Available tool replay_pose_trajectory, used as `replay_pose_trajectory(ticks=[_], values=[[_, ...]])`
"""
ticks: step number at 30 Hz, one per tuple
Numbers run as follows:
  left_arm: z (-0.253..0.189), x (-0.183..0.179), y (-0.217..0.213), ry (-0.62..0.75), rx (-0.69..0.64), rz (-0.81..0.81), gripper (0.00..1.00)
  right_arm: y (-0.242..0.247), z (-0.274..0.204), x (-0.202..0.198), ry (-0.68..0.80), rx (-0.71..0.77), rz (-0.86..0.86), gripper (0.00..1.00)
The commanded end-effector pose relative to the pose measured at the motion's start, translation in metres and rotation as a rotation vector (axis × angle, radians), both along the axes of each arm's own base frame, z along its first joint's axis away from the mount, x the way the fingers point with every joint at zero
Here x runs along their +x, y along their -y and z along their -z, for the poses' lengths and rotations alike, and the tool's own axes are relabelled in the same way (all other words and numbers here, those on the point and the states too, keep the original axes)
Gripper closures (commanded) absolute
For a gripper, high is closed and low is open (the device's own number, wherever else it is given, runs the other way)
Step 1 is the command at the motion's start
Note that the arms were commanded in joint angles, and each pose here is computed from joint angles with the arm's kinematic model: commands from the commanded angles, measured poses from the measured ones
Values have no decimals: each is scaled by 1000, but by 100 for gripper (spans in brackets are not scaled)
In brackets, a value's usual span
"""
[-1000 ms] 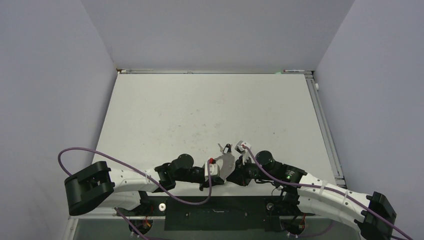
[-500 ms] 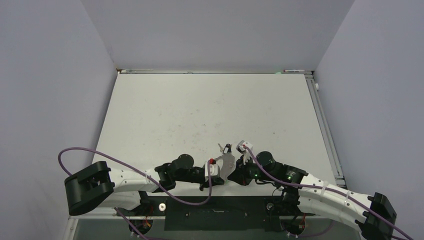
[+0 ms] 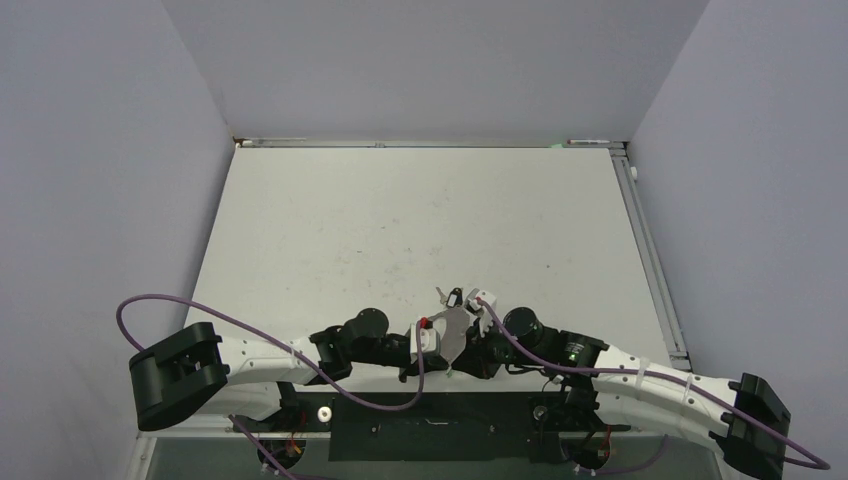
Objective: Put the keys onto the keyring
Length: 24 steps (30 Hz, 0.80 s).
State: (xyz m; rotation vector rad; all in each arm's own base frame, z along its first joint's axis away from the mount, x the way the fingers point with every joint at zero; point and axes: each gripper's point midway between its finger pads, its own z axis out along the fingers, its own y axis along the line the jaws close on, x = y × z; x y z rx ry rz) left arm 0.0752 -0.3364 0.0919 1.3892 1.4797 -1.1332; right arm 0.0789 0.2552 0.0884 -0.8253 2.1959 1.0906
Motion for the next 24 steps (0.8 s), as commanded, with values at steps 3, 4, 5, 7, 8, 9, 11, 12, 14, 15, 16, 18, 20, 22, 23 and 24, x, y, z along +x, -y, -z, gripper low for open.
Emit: replay_pose_trajectory(ticks=[3, 4, 5, 7, 8, 9, 11, 12, 14, 15, 16, 18, 20, 22, 23, 24], values=[[-31, 6, 17, 56, -94, 6, 100, -17, -23, -2, 48, 62, -33, 95], [-31, 7, 17, 56, -92, 4, 100, -17, -23, -2, 50, 60, -33, 95], [-30, 7, 17, 56, -90, 3, 100, -17, -24, -2, 53, 60, -32, 95], [-29, 7, 17, 55, -87, 1, 100, -18, -25, -2, 56, 61, -33, 95], [-27, 8, 17, 54, -83, 0, 100, -19, -26, -2, 57, 62, -34, 95], [-26, 8, 17, 52, -80, -3, 100, -19, -25, -2, 56, 62, -33, 95], [-26, 9, 17, 51, -82, -9, 100, -20, -24, -2, 54, 60, -31, 95], [-26, 10, 18, 50, -85, -11, 100, -20, -22, -2, 53, 57, -31, 95], [-23, 12, 18, 51, -84, -26, 100, -21, -20, -1, 53, 52, -22, 95], [-22, 14, 18, 52, -84, -39, 100, -22, -20, 0, 53, 51, -18, 95], [-21, 16, 18, 53, -84, -47, 100, -22, -18, 2, 52, 48, -11, 95], [-18, 17, 20, 48, -88, -55, 100, -22, -15, 5, 54, 40, 7, 95], [-15, 18, 22, 42, -94, -56, 100, -22, -10, 7, 50, 26, 22, 95], [-12, 19, 23, 38, -96, -62, 100, -22, -6, 10, 47, 17, 36, 95], [-10, 19, 24, 36, -95, -64, 100, -22, -4, 10, 45, 10, 41, 95], [-8, 20, 25, 34, -95, -64, 100, -22, -1, 11, 40, 3, 47, 95]])
